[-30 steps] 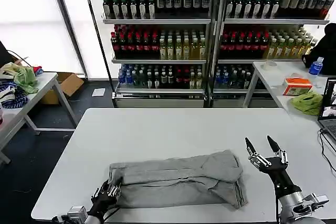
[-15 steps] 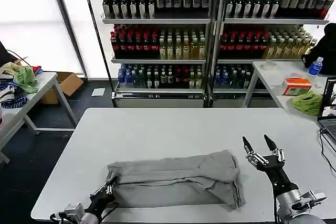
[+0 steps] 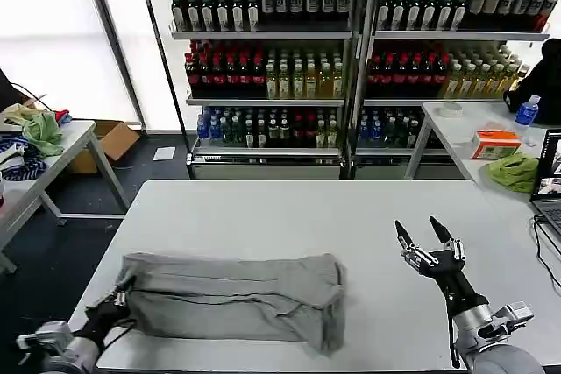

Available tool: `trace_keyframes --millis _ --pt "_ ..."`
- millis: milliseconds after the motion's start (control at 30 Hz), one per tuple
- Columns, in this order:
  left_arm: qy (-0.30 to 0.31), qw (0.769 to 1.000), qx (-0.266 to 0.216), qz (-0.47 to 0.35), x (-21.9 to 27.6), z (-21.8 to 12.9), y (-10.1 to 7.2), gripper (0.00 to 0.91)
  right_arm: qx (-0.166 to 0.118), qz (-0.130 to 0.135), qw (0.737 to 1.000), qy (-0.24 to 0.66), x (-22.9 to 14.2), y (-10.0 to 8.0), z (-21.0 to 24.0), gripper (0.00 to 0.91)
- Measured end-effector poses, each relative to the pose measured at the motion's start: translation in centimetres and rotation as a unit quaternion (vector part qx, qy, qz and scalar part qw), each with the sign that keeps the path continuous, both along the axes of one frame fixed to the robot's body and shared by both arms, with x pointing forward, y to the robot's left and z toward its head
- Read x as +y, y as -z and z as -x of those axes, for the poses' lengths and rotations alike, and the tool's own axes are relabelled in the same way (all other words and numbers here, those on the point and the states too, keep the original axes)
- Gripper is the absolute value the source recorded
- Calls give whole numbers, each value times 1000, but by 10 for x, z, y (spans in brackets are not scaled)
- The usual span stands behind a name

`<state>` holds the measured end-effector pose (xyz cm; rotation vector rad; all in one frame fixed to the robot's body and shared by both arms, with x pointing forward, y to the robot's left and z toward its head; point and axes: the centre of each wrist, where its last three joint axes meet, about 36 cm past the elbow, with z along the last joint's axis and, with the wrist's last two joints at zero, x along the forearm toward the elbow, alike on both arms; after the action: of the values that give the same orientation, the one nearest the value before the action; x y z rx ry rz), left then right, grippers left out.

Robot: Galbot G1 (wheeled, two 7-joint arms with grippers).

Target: Fold and organize the clothes.

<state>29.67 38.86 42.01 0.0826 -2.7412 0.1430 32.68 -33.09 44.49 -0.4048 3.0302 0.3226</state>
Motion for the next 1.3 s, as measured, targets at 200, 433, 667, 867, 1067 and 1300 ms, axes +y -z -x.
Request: trace_keyframes --millis 200,433,667,867,1067,1300 --pt "-7 999 -15 -37 27 0 -21 10 -1 1 1000 -3 1 -3 2 907" --pt "20 996 -32 -78 23 -1 -48 10 -1 3 1000 -4 1 -6 7 907" --pt "79 993 -61 -63 -20 0 -72 10 10 4 1000 0 0 -2 14 907" --pt "126 990 -65 -25 -61 0 -80 10 16 9 1000 4 1 -2 23 907" --pt "165 985 -54 17 -94 1 -73 10 20 14 1000 9 3 -2 32 907" --pt "181 982 -27 54 -119 -5 -48 10 26 14 999 19 4 0 43 907"
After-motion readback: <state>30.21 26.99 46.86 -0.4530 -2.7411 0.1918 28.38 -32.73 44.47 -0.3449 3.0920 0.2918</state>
